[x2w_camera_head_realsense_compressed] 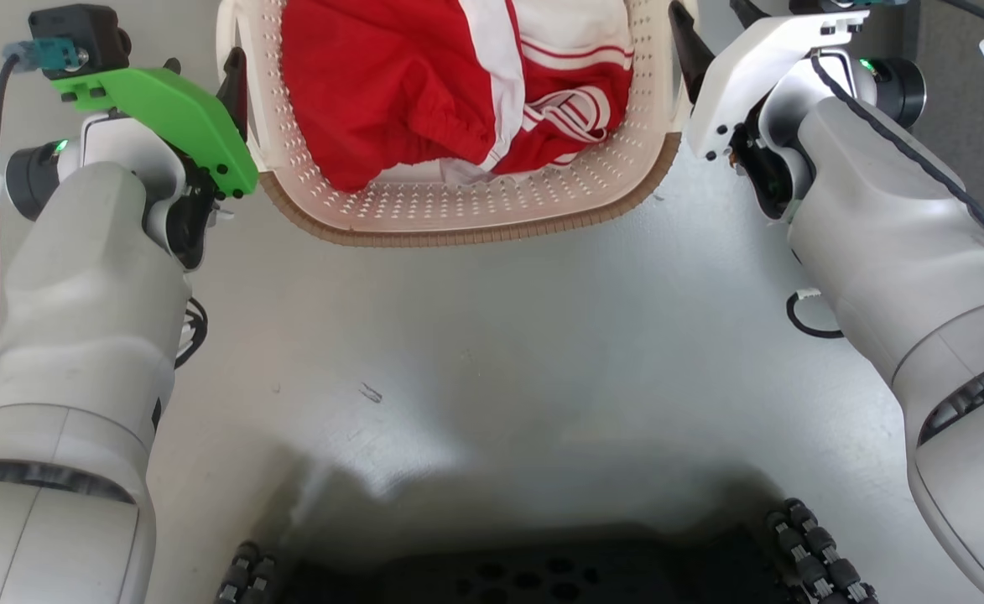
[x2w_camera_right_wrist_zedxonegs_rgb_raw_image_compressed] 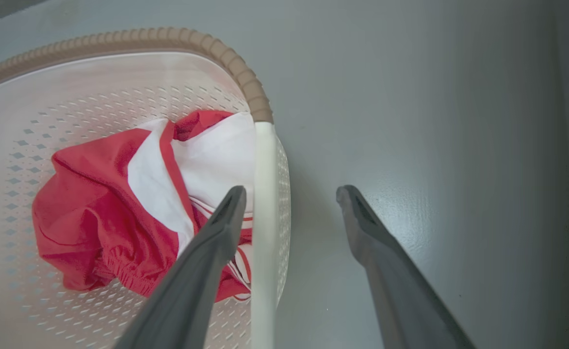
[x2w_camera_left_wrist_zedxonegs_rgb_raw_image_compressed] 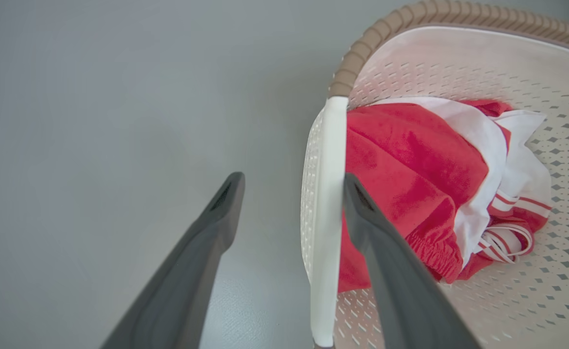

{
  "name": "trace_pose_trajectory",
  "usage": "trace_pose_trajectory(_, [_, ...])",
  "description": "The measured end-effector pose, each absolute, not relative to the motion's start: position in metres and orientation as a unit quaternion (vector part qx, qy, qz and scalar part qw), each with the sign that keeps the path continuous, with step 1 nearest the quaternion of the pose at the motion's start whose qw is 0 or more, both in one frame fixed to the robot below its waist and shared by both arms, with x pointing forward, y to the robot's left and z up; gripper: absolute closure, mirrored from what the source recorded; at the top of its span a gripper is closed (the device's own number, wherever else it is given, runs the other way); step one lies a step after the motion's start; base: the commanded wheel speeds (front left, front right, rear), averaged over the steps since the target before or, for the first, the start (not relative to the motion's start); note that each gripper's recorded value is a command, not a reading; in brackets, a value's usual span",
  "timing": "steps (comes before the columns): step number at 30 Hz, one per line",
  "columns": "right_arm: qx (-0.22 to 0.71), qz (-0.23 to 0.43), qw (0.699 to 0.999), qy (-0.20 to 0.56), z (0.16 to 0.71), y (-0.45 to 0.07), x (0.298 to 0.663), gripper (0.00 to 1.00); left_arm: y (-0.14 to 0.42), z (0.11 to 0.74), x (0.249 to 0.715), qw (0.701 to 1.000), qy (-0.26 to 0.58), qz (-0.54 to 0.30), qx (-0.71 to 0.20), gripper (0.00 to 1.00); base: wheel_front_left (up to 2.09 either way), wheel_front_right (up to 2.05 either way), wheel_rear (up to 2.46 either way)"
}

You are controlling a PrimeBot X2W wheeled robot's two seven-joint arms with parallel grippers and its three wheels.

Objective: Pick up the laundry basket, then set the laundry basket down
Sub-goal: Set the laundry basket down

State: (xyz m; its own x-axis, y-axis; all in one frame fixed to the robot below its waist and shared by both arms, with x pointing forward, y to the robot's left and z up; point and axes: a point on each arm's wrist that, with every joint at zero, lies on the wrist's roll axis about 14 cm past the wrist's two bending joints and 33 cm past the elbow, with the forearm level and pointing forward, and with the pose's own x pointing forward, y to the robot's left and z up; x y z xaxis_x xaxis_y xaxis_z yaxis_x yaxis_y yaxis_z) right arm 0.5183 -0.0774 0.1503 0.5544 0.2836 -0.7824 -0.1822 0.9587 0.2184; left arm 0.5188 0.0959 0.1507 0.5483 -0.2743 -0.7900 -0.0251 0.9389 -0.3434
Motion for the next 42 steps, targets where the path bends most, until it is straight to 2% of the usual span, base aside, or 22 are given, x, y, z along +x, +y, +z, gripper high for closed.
trace_pose_trajectory(12, [0.073, 0.137, 0.909, 0.386, 0.199, -0.074, 0.528, 0.0, 0.1, 0.194, 0.52, 0.901, 0.397, -0.069, -0.161, 0.0, 0.0, 0.0, 0.0])
trace_pose_trajectory(25, [0.091, 0.136, 0.933, 0.321, 0.267, -0.071, 0.531, 0.0, 0.092, 0.273, 0.534, 0.935, 0.3, -0.094, -0.167, 0.0, 0.0, 0.0, 0.0])
trace_pose_trajectory(33, [0.112, 0.133, 0.961, 0.216, 0.349, -0.068, 0.56, 0.0, 0.1, 0.326, 0.54, 0.952, 0.237, -0.103, -0.164, 0.0, 0.0, 0.0, 0.0])
trace_pose_trajectory(38, [0.105, 0.125, 0.97, 0.179, 0.379, -0.079, 0.554, 0.0, 0.11, 0.386, 0.56, 0.968, 0.154, -0.109, -0.166, 0.0, 0.0, 0.0, 0.0])
trace_pose_trajectory(42, [0.097, 0.122, 0.977, 0.143, 0.407, -0.083, 0.548, 0.0, 0.11, 0.418, 0.555, 0.973, 0.113, -0.118, -0.163, 0.0, 0.0, 0.0, 0.0])
